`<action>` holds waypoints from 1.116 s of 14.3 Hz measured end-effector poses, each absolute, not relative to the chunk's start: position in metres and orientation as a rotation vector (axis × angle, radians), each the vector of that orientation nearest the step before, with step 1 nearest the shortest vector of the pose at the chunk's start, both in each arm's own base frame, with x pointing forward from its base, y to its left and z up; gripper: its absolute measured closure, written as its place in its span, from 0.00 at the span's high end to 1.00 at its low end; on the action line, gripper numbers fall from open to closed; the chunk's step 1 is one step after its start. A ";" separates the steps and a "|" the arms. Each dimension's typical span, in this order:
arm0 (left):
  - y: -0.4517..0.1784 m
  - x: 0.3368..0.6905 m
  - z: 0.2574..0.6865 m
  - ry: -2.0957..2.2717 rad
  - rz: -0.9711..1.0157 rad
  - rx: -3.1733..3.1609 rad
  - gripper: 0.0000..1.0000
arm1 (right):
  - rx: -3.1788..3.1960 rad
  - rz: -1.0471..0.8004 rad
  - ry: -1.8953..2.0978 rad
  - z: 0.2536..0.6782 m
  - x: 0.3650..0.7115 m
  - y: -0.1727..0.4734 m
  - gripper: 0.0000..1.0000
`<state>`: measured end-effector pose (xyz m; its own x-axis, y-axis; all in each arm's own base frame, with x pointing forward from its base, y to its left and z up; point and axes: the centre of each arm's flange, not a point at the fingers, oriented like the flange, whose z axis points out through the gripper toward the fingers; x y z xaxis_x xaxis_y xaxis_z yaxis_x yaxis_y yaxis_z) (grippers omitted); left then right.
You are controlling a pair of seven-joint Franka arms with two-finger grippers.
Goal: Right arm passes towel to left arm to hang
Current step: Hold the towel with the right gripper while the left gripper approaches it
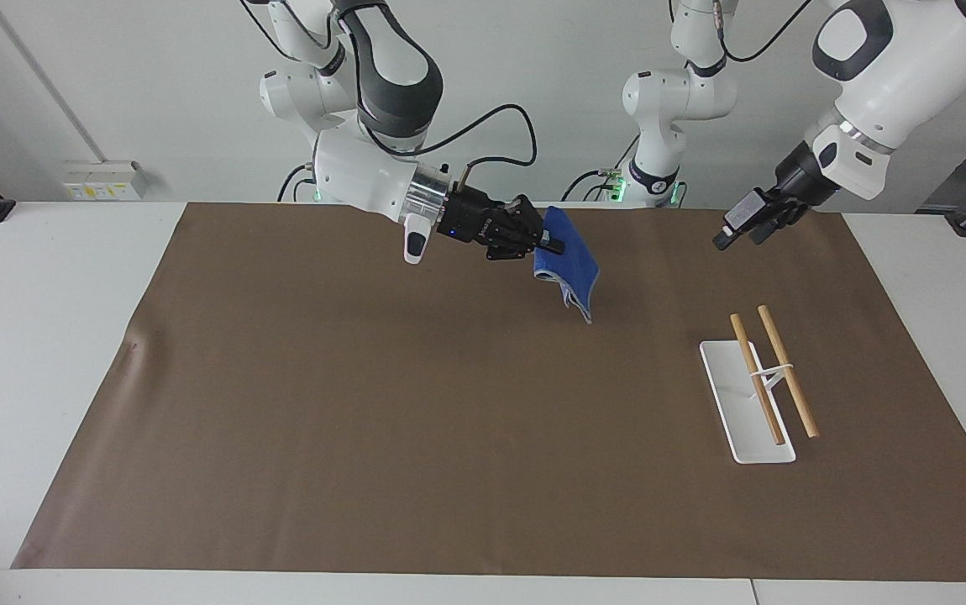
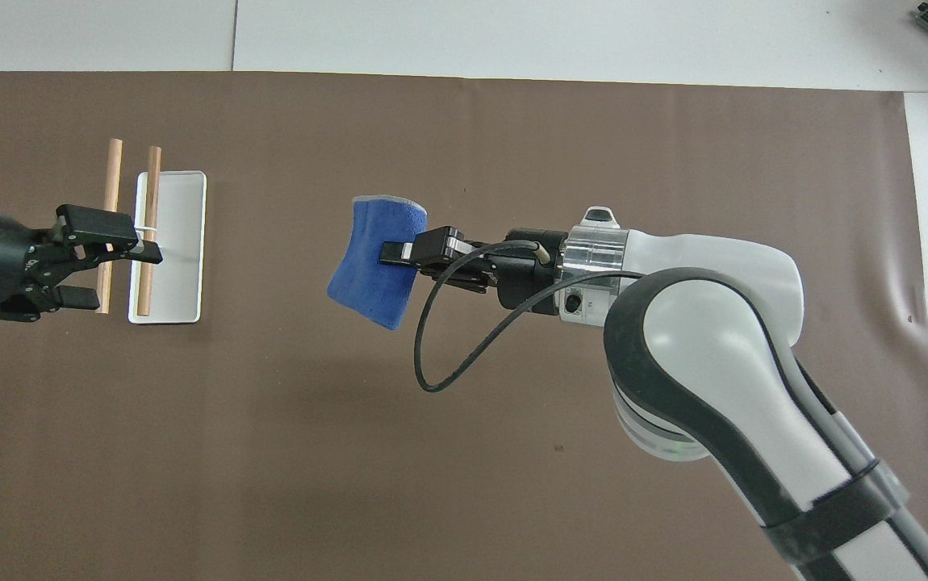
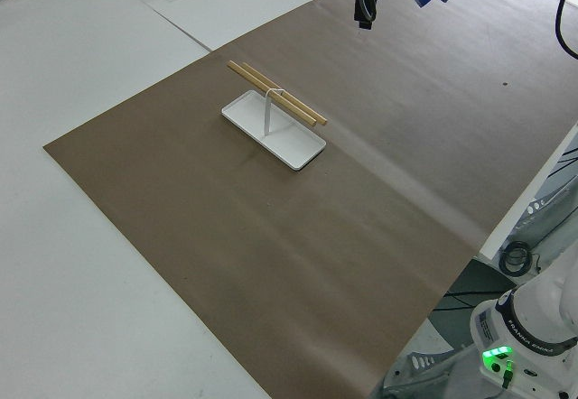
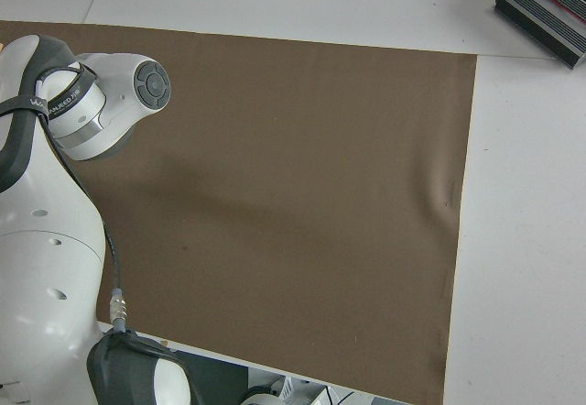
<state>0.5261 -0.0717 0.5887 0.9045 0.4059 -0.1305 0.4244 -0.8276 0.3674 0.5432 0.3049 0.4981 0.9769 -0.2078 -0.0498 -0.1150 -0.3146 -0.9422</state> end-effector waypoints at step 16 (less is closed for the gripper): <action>-0.180 0.505 0.508 1.448 -0.204 1.947 1.00 | -1.798 -0.056 0.326 0.493 0.541 0.306 0.04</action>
<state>0.5046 -0.1801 0.5076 0.3652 0.7826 -0.5041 0.8914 -0.1380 0.4316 0.5413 0.3055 0.4927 0.9589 -0.2496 -0.1348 -0.1905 -0.2149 -0.9579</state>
